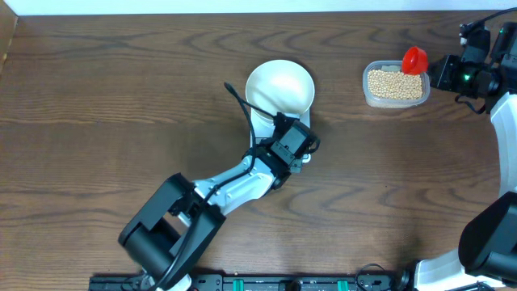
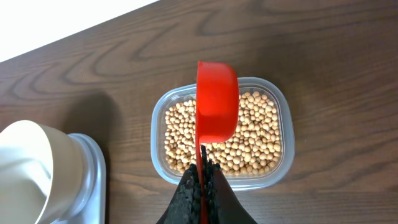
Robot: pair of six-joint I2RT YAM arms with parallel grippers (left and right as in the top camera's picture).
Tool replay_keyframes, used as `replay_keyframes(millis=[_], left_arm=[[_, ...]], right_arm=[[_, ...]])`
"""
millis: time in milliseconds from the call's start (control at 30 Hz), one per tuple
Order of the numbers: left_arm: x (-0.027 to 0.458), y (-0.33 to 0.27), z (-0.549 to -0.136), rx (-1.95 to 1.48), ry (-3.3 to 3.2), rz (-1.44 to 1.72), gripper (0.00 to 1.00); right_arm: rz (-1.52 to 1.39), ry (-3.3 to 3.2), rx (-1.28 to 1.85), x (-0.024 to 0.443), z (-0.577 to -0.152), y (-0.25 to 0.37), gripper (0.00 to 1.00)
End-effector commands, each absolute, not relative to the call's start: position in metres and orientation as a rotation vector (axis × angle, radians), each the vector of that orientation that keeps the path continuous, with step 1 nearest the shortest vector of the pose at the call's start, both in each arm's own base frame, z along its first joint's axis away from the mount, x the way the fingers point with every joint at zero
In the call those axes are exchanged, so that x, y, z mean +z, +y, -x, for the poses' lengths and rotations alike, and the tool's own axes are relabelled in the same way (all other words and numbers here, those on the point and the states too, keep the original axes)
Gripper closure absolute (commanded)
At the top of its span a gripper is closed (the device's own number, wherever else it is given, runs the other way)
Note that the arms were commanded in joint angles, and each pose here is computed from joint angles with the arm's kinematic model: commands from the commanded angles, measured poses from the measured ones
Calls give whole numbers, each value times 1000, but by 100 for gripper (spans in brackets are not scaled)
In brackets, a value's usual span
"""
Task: Scoop item into bowl and weigh 50g on scale
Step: 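Retract the left arm to the left side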
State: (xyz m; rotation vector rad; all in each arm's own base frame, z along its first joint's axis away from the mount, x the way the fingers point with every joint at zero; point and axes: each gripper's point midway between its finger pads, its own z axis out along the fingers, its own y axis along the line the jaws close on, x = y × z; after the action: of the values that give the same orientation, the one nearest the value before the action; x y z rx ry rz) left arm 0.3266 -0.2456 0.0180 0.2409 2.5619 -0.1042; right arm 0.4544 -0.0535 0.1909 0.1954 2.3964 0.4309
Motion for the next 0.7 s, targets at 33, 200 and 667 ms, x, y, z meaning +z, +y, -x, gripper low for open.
replay_keyframes(millis=[33, 200, 667], left_arm=[[79, -235, -329, -178, 2453, -226, 93], [159, -211, -325, -270, 2315, -137, 93], [243, -50, -350, -58, 2060, 367, 93]], right_arm=[[-155, 2383, 440, 197, -456, -49, 99], [-147, 2383, 437, 196, -455, -49, 99], [-124, 2370, 425, 199, -458, -50, 99]])
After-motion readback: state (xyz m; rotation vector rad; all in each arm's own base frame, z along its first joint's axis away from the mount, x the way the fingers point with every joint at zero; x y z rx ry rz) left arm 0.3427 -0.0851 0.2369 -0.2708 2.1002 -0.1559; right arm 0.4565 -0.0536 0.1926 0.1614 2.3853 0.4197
